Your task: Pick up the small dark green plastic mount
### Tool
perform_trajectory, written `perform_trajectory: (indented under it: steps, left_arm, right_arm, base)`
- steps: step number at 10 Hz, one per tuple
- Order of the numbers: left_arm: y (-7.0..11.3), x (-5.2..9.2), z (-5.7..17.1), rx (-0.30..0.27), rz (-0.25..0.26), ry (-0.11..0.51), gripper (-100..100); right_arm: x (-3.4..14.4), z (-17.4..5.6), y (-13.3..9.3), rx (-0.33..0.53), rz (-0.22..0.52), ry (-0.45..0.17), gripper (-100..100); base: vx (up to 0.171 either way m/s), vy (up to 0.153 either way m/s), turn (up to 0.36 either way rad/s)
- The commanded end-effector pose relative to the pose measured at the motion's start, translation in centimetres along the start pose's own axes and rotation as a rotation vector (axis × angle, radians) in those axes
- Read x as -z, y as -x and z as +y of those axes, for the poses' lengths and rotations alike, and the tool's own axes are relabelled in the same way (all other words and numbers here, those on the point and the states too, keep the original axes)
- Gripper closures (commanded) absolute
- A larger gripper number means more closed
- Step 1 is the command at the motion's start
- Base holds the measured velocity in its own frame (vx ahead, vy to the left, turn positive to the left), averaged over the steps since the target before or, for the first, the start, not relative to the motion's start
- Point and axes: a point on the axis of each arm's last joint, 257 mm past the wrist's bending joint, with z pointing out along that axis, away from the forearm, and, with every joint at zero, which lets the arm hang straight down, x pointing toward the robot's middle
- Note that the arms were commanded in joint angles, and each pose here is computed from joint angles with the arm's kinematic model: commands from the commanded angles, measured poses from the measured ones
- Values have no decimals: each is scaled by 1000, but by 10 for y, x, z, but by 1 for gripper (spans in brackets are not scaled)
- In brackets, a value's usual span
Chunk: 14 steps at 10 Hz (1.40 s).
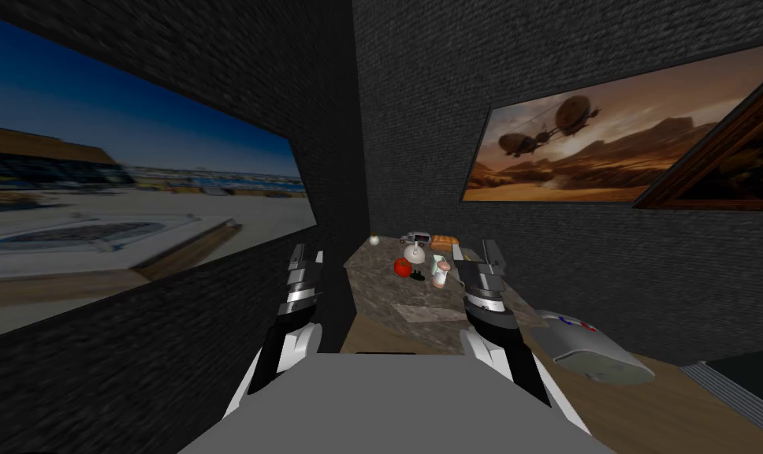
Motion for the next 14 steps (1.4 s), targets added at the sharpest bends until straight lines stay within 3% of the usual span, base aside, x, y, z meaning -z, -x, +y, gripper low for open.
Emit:
perform_trajectory:
  steps: [1, 8, 14]
  left_arm:
    - [0, 0, 0, 0, 0, 0, 0]
    - [0, 0, 0, 0, 0, 0, 0]
    - [0, 0, 0, 0, 0, 0, 0]
  right_arm:
    - [-2, -3, -11, -7, 43, -17, -100]
    - [-6, -19, -65, -32, 239, -118, -100]
    - [5, -38, -106, -14, 408, -217, -100]
  base:
    - [-62, -16, -31]
    - [-123, -38, -16]
    - [-86, -30, 14]
